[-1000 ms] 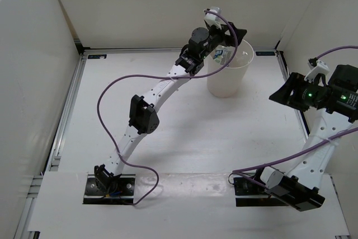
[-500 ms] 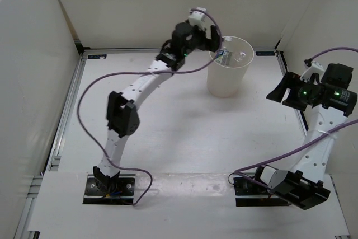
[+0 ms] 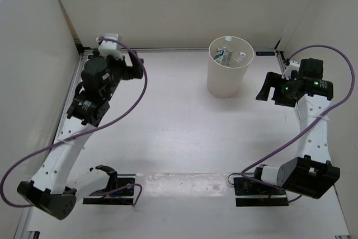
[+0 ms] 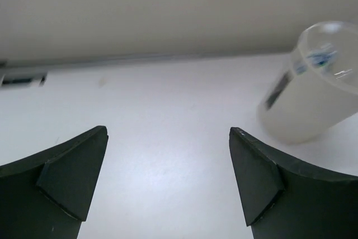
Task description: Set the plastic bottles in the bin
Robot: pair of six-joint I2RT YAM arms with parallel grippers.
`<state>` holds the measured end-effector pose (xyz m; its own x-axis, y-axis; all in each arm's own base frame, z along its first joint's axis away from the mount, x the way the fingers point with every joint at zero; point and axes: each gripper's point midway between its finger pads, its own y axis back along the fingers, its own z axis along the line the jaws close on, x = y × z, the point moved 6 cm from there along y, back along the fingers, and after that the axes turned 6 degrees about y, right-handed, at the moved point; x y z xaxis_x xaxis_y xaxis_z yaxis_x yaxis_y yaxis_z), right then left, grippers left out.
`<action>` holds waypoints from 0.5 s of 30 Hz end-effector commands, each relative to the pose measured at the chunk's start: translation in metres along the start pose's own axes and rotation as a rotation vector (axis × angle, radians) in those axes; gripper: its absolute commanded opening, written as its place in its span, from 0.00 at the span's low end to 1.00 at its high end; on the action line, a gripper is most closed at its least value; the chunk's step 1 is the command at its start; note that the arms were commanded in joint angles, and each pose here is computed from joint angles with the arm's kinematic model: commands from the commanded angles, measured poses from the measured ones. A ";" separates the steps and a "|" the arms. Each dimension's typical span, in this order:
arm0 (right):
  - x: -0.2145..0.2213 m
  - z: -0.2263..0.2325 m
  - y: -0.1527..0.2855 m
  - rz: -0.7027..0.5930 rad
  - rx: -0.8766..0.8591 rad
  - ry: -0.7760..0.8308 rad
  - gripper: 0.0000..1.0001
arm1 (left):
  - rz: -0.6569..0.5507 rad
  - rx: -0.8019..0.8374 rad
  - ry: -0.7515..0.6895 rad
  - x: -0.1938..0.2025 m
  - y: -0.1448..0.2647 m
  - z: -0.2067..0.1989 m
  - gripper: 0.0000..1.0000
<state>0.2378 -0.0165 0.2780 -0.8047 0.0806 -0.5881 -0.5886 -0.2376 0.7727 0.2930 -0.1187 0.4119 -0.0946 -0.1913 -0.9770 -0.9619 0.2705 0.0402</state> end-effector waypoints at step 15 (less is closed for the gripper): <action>-0.043 -0.019 -0.029 -0.092 0.020 -0.067 0.90 | 0.039 -0.634 0.113 0.150 0.117 0.133 1.00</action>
<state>0.2785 -0.0275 0.2560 -0.8099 0.1740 -0.5602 -0.5866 -0.2440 0.7723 0.1967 0.0089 0.2282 -0.2686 -0.2869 -0.9195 -0.8748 -0.3269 0.3576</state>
